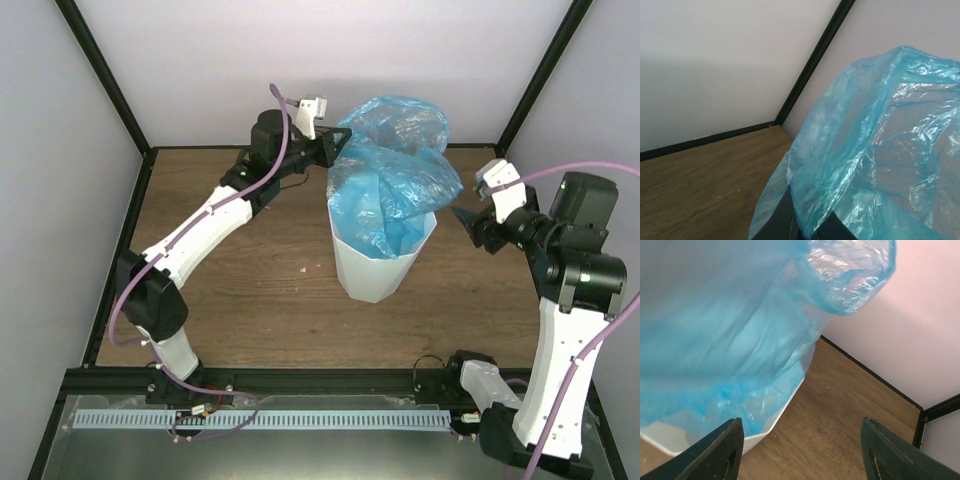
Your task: Put the trash bags into the trash bin
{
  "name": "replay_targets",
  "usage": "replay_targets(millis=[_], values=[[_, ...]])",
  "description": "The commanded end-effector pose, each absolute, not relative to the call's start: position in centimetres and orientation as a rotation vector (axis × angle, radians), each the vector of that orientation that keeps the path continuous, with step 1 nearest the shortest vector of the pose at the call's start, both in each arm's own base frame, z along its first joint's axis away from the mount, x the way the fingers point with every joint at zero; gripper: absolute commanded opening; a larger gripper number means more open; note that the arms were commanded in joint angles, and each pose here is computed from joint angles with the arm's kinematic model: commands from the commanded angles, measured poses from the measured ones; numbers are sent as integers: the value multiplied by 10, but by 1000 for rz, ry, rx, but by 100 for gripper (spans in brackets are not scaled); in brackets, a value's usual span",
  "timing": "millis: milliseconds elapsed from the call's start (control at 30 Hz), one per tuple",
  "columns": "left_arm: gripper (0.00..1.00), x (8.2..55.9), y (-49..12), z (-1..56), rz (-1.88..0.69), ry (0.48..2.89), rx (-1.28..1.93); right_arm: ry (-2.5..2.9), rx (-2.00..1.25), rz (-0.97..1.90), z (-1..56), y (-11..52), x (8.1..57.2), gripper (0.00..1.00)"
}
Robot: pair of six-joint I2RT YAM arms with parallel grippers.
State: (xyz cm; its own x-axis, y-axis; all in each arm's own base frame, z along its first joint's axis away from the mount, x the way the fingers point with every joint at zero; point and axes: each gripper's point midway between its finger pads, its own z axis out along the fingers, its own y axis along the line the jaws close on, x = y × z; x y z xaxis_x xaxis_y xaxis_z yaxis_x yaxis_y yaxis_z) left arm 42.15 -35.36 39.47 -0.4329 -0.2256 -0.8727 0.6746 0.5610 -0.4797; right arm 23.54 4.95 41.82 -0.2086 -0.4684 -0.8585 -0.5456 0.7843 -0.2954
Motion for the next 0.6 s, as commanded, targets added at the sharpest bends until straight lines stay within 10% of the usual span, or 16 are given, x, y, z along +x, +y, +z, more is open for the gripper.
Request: replay_targets(millis=[0,567], values=[[4,418,-346,412,-1015,1715,373,1893,-849,61,390,48,228,67],[4,430,-336,404,-980,1740,296,1471,-1154,549,407,135,137,49]])
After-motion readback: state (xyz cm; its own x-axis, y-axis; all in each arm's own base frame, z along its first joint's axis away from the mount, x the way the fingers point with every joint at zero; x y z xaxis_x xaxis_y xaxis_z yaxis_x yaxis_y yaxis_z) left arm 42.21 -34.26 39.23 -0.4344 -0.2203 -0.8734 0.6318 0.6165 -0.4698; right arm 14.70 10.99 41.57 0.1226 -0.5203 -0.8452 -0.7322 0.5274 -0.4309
